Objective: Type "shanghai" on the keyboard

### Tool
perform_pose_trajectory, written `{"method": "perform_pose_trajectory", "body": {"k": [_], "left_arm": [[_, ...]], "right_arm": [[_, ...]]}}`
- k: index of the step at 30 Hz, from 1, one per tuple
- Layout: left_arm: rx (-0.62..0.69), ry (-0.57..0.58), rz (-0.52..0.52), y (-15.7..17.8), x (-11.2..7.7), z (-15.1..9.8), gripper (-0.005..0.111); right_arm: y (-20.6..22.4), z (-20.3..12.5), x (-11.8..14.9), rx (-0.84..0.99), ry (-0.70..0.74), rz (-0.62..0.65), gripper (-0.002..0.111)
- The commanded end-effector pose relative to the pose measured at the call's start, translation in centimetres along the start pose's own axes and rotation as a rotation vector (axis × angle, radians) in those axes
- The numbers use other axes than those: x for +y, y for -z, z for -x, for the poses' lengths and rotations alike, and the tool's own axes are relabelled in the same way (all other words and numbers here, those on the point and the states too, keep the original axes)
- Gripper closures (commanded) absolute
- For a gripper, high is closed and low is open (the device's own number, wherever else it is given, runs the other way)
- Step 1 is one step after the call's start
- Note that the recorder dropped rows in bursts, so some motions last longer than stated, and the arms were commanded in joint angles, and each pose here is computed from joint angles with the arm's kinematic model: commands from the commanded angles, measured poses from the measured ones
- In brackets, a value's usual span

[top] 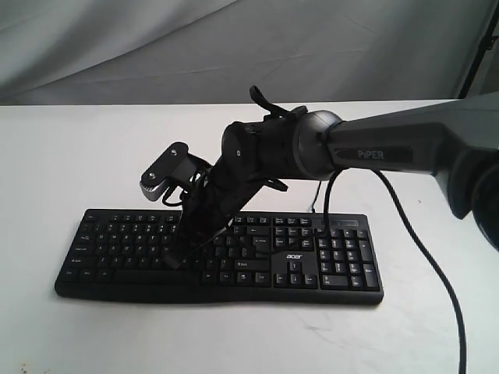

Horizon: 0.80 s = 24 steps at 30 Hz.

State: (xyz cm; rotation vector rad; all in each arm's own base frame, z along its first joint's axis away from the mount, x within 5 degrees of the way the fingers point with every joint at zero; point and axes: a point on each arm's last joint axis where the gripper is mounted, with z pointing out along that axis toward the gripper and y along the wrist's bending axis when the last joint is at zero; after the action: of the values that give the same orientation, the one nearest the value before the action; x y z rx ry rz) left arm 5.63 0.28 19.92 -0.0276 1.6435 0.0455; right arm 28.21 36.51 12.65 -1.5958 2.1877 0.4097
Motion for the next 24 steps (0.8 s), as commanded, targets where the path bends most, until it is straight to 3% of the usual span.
{"method": "perform_pose_trajectory", "body": {"k": [1, 10, 14, 24], "left_arm": [[-0.006, 0.004, -0.007, 0.0, 0.0, 0.0, 0.107], [-0.006, 0.004, -0.007, 0.0, 0.0, 0.0, 0.107], [-0.006, 0.004, -0.007, 0.0, 0.0, 0.0, 0.107], [-0.006, 0.004, -0.007, 0.0, 0.0, 0.0, 0.107]], "right_arm": [[3.1, 1.2, -0.4, -0.057, 0.033, -0.040, 0.108], [11.9, 3.0, 0.4, -0.100, 0.085, -0.100, 0.108], [16.0, 2.8, 1.6, -0.203, 0.078, -0.125, 0.108], [27.8, -1.8, 5.4, -0.586, 0.070, -0.284, 0.108]]}}
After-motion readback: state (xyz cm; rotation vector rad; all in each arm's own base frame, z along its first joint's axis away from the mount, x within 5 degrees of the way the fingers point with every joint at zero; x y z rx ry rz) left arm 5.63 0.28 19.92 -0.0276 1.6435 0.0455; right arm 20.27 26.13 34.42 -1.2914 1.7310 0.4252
